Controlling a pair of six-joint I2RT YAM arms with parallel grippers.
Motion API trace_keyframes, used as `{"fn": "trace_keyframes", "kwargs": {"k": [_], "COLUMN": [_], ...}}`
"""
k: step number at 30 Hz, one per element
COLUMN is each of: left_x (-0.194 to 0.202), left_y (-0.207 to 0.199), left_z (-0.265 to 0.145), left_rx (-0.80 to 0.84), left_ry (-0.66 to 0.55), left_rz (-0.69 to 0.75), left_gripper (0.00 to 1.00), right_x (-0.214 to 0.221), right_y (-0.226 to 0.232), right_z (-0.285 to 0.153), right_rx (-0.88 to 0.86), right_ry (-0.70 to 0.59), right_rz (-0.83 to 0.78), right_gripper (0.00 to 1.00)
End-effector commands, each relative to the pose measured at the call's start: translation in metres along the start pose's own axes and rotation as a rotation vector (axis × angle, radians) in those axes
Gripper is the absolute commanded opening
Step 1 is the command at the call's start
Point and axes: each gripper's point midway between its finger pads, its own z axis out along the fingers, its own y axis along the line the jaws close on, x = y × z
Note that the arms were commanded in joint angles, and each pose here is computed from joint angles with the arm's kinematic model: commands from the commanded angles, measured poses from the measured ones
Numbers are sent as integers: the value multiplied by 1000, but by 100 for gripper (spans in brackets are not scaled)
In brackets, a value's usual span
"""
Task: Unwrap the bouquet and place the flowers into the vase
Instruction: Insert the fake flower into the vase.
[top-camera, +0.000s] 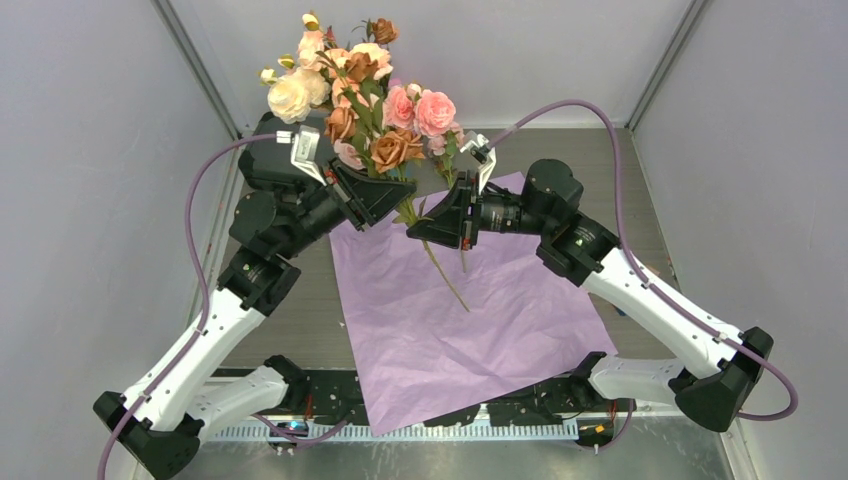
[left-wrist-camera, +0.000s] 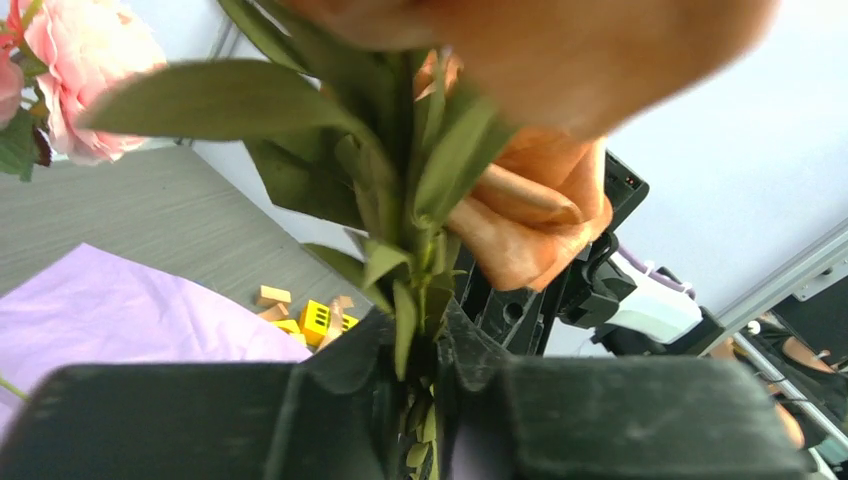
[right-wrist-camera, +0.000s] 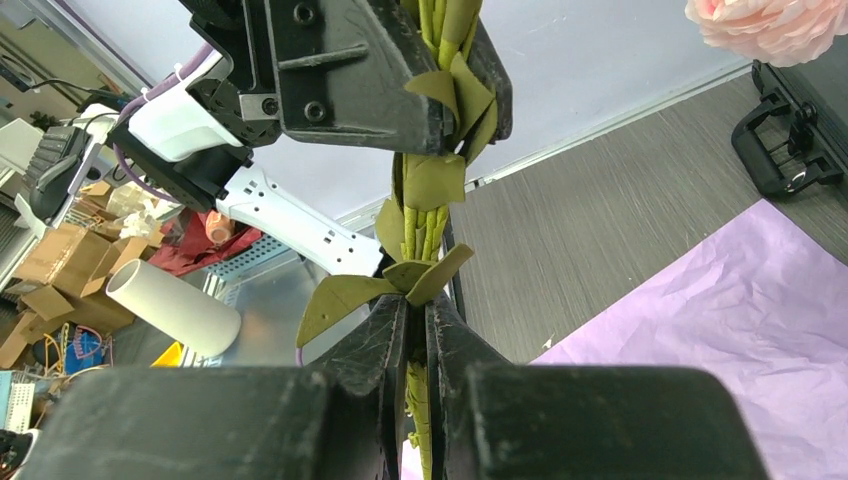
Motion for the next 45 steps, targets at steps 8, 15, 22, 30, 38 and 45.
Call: {"fn": "trace_keyframes", "kwargs": {"k": [8, 15, 22, 30, 38, 45], "left_x": [-9, -5, 1, -10, -44, -65], "left_y": [-13, -9, 1, 21, 47, 68], "left_z": [-2, 2, 9, 23, 54, 70], "left_rx": [41, 48, 83, 72, -21, -101], "left_ry": [-32, 7, 67, 28, -88, -196], "left_rz": [35, 109, 404, 704, 938, 1087], "left_gripper": [0, 0, 0, 0, 0, 0], "right_x": [-16, -21, -17, -11, -10, -5], "right_y": [8, -4, -24, -76, -151, -182], "right_z": [-2, -5, -15, -55, -122, -166], "right_rx": [8, 86, 224, 535, 745, 847], "right_ry": [-20, -50, -53, -119, -211, -271], "right_rz": [-39, -48, -36, -32, 116, 170], "right_gripper": [0, 34, 76, 86, 87, 87]}}
